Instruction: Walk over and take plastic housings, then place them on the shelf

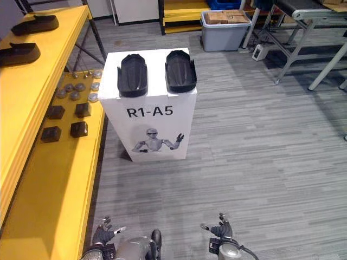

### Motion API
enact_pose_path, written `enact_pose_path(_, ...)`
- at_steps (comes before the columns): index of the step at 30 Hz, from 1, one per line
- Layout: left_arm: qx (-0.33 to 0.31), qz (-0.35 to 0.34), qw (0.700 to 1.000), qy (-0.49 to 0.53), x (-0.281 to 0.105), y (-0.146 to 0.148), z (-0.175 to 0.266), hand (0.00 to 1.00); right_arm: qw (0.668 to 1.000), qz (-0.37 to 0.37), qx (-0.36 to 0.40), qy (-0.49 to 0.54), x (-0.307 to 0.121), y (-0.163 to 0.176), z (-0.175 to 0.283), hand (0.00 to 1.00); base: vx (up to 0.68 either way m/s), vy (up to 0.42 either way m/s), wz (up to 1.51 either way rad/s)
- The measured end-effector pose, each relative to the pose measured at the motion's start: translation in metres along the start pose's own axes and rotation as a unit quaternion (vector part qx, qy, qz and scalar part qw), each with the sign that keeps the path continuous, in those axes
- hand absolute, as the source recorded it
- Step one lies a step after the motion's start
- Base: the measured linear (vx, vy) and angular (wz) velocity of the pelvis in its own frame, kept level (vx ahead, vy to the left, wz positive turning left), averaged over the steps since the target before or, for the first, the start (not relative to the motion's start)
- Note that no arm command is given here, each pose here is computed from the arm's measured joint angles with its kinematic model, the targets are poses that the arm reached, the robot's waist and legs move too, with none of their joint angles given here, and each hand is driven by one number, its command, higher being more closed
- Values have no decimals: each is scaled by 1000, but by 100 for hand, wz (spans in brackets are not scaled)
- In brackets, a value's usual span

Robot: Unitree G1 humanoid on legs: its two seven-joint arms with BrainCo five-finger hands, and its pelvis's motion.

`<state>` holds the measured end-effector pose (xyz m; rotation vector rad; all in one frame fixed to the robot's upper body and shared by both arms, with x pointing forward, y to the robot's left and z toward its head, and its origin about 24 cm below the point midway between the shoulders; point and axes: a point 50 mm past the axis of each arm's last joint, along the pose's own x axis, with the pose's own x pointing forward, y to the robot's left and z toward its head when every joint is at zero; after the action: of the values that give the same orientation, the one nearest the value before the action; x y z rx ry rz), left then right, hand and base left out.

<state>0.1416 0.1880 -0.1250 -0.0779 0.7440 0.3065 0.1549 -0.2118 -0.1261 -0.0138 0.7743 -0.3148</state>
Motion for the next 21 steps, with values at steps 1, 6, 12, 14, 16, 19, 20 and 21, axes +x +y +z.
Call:
enact_pose_path(1, -1, 1, 1000, 0, 0, 0, 0, 0, 1000, 4, -5, 0, 0, 2, 0, 0, 505, 49, 26)
enact_pose_path(6, -5, -1, 1000, -14, 6, -1, 11, 0, 1000, 22, -12, 1, -1, 10, -1, 0, 489, -65, 54)
enact_pose_path(12, -8, 1, 1000, 12, 5, -4, 0, 0, 1000, 10, -9, 15, -2, 3, -8, 0, 506, -251, 53)
enact_pose_path(14, -25, -2, 1000, 11, 4, -12, 0, 0, 1000, 10, -4, 11, -7, 3, -11, 0, 468, -252, 36)
enact_pose_path(16, -30, -4, 999, 15, 2, -14, -4, 0, 1000, 10, 3, 13, -8, 5, -13, 0, 307, -76, -19)
enact_pose_path(19, -32, -11, 999, 13, 0, -19, -4, 0, 1000, 2, 22, 1, -5, 4, -4, 0, 298, 44, -36)
enact_pose_path(20, -34, -13, 999, 14, 0, -21, -5, 0, 999, -9, 37, 2, -5, 0, -5, 0, 177, 98, -32)
enact_pose_path(21, -38, -14, 999, 18, -1, -24, -7, 0, 999, -25, 45, 9, -7, -9, -10, 0, 211, 162, -29)
